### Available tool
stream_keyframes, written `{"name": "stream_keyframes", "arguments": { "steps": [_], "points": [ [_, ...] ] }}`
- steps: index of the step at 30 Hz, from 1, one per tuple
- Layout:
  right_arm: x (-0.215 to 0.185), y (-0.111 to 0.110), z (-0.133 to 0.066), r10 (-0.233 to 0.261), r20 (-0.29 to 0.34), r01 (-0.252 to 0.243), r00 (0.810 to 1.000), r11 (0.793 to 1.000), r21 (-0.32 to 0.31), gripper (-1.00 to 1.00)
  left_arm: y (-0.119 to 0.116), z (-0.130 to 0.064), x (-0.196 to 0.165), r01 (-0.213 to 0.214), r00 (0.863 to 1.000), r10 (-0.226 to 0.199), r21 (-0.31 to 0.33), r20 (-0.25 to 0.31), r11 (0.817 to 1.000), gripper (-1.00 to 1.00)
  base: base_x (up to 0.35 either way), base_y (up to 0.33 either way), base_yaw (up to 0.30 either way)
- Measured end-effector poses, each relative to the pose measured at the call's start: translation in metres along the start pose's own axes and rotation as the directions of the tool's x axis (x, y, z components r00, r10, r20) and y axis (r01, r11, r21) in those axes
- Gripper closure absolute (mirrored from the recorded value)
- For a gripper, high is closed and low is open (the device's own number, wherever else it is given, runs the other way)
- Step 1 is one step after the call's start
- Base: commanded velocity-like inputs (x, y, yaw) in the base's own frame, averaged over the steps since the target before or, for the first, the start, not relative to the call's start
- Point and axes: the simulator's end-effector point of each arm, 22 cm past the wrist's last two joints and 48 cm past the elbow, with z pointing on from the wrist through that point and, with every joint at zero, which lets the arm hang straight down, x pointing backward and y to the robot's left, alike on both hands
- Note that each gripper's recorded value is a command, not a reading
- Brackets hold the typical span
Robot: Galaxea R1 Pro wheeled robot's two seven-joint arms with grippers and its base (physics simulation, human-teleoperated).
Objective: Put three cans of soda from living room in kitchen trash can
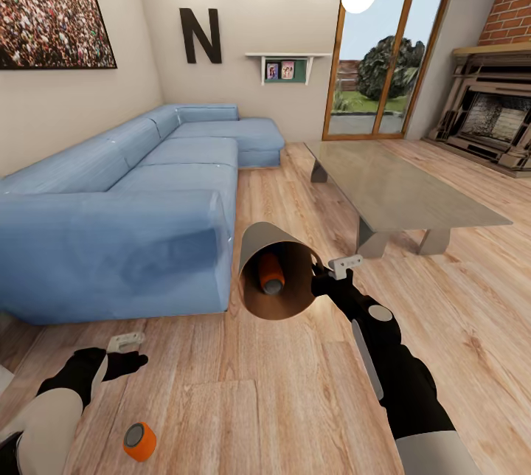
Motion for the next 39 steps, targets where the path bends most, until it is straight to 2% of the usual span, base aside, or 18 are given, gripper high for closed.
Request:
{"name": "stream_keyframes", "arguments": {
  "steps": [8,13,19,39],
  "points": [
    [-0.008,0.000,0.000,0.000,0.002,0.000,1.000,1.000,0.000,1.00,0.009,-0.005,-0.002,-0.003,1.000,0.003,-0.044,0.000,0.999,-1.00,0.000,0.000,0.000],
    [-0.019,-0.001,0.000,0.001,0.001,-0.001,1.000,1.000,0.000,1.00,0.008,-0.013,-0.009,-0.004,1.000,0.004,-0.049,-0.001,0.999,-1.00,0.000,0.000,0.000],
    [-0.019,-0.001,0.000,0.000,0.000,0.000,1.000,1.000,0.000,1.00,0.008,-0.013,-0.009,-0.003,1.000,0.003,-0.051,0.000,0.999,-1.00,0.000,0.000,0.000],
    [0.027,0.001,0.000,-0.001,0.001,0.001,1.000,1.000,0.000,1.00,0.011,0.022,0.021,-0.004,1.000,0.004,-0.053,-0.002,0.999,-1.00,0.000,0.000,0.000]
  ]
}}
